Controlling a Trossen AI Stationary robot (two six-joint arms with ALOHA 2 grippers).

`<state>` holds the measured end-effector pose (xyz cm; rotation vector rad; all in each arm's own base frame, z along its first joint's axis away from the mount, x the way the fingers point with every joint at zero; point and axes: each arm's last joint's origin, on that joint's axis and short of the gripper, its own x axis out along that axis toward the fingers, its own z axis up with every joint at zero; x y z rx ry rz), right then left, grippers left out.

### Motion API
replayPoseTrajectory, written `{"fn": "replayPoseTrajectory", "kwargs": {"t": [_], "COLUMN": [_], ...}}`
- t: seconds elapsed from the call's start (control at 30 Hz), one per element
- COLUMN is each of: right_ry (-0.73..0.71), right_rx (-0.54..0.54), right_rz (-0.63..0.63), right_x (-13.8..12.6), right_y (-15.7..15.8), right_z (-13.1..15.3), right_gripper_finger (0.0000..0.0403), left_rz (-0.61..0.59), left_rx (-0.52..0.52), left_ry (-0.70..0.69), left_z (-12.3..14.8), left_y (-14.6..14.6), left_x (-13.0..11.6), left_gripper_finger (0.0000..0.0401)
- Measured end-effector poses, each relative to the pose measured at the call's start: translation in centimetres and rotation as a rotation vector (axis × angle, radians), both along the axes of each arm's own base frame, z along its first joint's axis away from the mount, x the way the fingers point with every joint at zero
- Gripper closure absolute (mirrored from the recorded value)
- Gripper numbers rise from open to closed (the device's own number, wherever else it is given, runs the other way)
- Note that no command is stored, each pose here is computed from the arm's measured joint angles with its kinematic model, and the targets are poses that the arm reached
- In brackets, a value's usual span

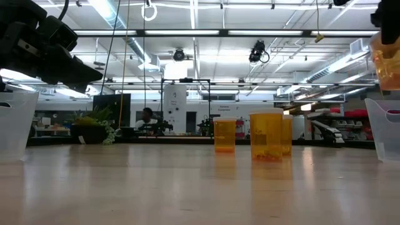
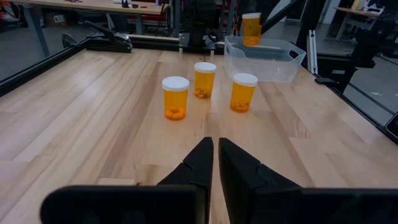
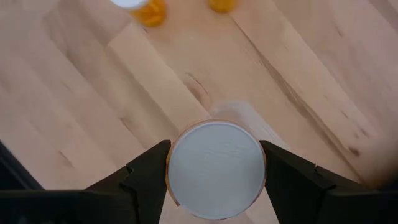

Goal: Pick and place medicine bottles into bin by pill shape (circle, oval)
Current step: Put the big orange pill bottle into the right transparent bin

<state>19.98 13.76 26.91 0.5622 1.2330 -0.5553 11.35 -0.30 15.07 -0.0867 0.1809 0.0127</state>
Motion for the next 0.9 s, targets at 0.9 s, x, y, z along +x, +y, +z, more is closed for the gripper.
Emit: {"fn": "replayPoseTrajectory", "kwargs": {"t": [0.9], "right_ry": [0.03], "right_rx": [-0.016], "right_rz": [-0.279], "right_x": [-2.1], "right_y": [0.9], "right_z": [-4.1], "right_gripper_finger": [0.0162], "left_rz": [0.0], "left_rx": [0.0], "left_ry": [0.0], "left_z": [0.0], "left_y": [0.0], "left_x": [0.0], "left_gripper_finger": [0.0374]}}
